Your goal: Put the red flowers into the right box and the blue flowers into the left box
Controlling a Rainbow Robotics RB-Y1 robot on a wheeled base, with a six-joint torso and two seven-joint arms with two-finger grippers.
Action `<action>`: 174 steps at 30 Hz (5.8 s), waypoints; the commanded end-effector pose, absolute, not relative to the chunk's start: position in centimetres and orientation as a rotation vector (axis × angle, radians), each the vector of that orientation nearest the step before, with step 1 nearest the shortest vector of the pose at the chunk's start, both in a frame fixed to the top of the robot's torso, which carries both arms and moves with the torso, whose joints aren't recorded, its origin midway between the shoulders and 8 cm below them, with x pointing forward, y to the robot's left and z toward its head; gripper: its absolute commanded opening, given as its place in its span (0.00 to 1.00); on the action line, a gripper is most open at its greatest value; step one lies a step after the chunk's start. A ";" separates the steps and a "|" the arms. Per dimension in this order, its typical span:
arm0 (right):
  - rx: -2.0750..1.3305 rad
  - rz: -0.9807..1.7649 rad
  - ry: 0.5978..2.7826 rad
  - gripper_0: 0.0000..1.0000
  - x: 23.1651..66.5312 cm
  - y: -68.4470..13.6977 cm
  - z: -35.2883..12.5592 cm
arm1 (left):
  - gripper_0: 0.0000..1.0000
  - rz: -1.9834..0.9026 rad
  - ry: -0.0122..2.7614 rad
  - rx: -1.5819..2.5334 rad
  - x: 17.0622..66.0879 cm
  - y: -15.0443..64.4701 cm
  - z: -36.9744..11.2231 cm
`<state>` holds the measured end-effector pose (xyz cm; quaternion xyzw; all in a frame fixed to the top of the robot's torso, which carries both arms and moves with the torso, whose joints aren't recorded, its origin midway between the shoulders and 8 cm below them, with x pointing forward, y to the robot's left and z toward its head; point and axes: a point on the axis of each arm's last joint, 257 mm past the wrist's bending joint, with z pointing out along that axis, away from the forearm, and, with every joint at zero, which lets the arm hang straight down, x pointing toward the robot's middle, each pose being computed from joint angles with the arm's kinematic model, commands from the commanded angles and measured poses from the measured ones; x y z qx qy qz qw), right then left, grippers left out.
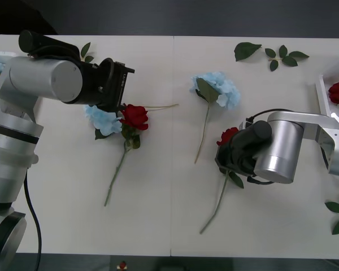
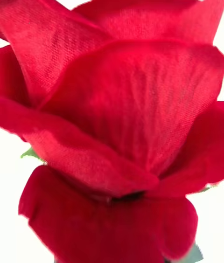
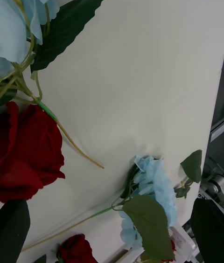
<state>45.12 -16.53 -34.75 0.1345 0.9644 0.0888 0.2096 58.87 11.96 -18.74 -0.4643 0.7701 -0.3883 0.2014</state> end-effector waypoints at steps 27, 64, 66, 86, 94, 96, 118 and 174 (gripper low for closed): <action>0.051 0.032 2.667 0.00 52.9 -33.5 -18.0 | 1.00 -0.912 2.022 -1.256 66.5 19.9 -21.0; -0.024 -0.837 2.397 0.72 58.1 -64.0 -14.4 | 0.00 -0.685 2.142 -1.161 64.1 21.9 -30.6; -0.030 -0.833 2.401 0.85 58.1 -63.9 -14.5 | 0.00 -0.696 2.143 -1.158 64.2 21.6 -30.4; 0.148 -0.018 2.577 1.00 57.4 -47.6 -12.8 | 0.00 -0.945 2.269 -1.172 60.8 16.5 -19.2; 0.161 0.188 2.603 1.00 55.9 -36.0 -10.2 | 0.00 -0.942 2.321 -1.101 58.2 17.4 -15.9; 0.175 0.207 2.605 1.00 55.2 -33.3 -10.2 | 0.01 -0.919 2.334 -1.027 58.0 17.5 -15.9; 0.228 0.445 2.526 1.00 53.3 -9.7 -16.1 | 1.00 -0.590 2.345 -0.306 58.9 24.7 -14.9; 0.003 0.215 2.543 0.60 61.3 -9.8 -26.2 | 1.00 -0.761 1.838 -1.920 62.4 30.2 -15.6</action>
